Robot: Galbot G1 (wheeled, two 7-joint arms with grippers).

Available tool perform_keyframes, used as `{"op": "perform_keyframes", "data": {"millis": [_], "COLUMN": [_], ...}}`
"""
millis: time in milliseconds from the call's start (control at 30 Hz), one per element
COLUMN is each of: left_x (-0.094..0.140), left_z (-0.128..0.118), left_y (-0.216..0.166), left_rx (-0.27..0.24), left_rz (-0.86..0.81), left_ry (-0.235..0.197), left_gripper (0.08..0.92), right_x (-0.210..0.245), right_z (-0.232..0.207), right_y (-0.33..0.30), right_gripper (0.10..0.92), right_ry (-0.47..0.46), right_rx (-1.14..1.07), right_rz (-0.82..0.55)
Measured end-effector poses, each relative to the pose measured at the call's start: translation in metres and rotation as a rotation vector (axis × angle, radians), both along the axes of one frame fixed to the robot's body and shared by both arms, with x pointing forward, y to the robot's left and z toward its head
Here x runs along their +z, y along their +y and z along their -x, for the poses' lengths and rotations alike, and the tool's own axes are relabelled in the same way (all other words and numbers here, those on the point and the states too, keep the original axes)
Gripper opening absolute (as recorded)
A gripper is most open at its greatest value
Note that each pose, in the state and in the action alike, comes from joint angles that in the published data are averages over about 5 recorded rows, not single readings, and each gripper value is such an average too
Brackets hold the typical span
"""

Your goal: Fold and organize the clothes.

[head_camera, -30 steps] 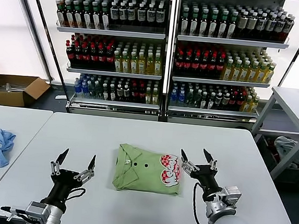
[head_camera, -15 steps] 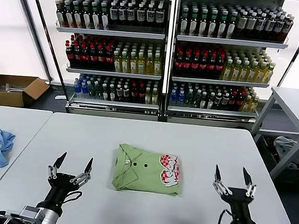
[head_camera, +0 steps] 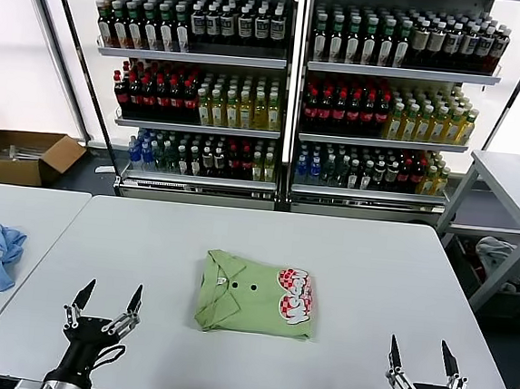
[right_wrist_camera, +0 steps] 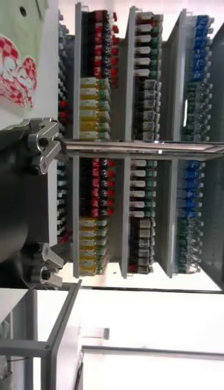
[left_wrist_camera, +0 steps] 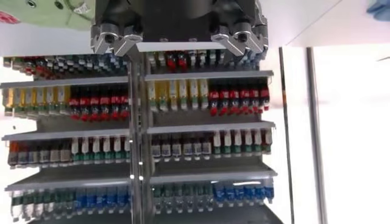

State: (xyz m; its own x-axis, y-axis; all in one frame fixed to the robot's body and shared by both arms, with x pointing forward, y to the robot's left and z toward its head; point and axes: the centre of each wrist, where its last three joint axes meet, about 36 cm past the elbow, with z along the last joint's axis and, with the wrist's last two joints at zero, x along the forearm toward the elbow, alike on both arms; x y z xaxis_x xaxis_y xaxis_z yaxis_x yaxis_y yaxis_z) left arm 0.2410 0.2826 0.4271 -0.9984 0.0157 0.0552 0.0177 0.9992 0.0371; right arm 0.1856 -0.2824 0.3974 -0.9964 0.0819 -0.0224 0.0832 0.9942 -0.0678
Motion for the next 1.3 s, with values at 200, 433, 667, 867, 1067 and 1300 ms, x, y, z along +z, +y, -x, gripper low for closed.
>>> {"op": "perform_keyframes", "data": {"millis": [200,433,667,867,1067,1300], "left_x": [-0.005,-0.008,-0.009,-0.01,-0.009,-0.009], "left_z": [0.008,0.013,0.016,0.019,0.02,0.02], "left_y": [0.001,0.002,0.001,0.001,0.001,0.001], "left_rx": [0.012,0.022,0.027,0.029,0.03,0.03], "left_rz": [0.015,0.021,0.027,0.027,0.028,0.029], "left_ry": [0.011,0.014,0.017,0.021,0.019,0.018], "left_gripper": [0.823,0.823,0.823,0.823,0.823,0.823], "right_x": [-0.005,-0.008,-0.009,-0.009,-0.009,-0.009], "right_z": [0.011,0.019,0.023,0.025,0.027,0.028], "right_y": [-0.003,-0.003,-0.002,-0.002,-0.001,-0.001], "right_gripper": [0.823,0.823,0.823,0.823,0.823,0.823], "right_ry": [-0.002,0.0,-0.007,-0.007,-0.004,-0.002], "right_rx": [0.017,0.038,0.052,0.061,0.067,0.072], "right_rz": [-0.001,-0.011,-0.017,-0.021,-0.026,-0.029]}}
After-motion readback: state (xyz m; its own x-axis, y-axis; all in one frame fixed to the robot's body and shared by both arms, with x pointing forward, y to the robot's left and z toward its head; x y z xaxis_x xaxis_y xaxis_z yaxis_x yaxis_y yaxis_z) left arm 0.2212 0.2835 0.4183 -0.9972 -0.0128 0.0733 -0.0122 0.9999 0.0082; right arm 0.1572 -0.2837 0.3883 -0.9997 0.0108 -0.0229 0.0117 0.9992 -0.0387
